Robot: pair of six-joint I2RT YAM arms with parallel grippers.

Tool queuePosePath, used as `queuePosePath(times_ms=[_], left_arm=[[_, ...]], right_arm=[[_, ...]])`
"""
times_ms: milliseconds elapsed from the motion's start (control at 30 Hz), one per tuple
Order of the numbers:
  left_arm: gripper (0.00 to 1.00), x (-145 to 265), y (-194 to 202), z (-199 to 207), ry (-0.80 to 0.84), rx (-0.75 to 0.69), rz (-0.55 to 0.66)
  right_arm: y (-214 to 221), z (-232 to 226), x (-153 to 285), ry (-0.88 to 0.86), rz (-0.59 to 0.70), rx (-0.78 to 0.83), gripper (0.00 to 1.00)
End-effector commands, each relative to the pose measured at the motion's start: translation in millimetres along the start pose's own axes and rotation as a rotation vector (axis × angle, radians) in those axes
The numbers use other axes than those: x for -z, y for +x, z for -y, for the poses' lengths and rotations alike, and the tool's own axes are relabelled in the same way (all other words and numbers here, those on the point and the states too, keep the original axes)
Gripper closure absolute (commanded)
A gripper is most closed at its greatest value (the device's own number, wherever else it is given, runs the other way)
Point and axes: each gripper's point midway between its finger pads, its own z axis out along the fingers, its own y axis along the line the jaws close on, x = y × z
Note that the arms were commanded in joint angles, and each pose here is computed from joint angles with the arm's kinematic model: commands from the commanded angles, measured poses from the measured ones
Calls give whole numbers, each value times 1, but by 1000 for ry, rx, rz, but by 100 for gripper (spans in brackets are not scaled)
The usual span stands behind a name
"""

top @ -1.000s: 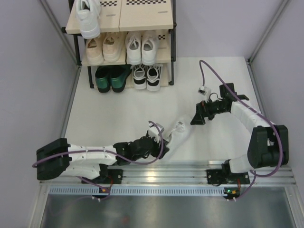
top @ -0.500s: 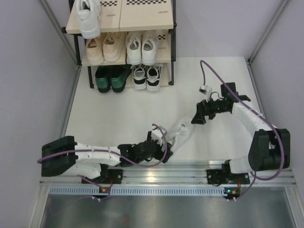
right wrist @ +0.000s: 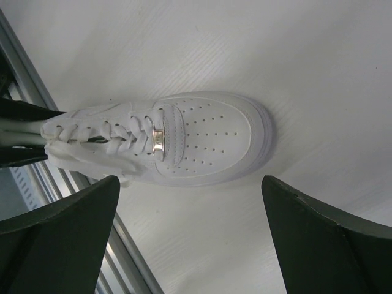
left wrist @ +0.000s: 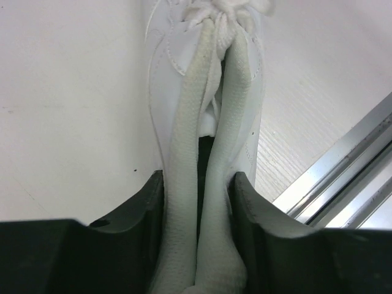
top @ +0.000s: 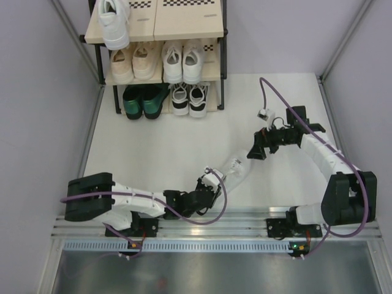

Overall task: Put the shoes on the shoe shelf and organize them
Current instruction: Pick up the shoe at the center of the board.

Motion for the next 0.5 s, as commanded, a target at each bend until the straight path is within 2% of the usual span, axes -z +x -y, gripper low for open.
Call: queuePosePath(times_ms=[0,233,467], left_arm=[[98,-5,-19,5,-10,29,71],[100,15,-49,18,43,20,161],[100,49,-91,4,55,88,291]], right_arm=[[-14,-3,6,10,53,62,1],[-20,-4,13,38,75,91,1],[-42,-4,39,92,169,118,1]])
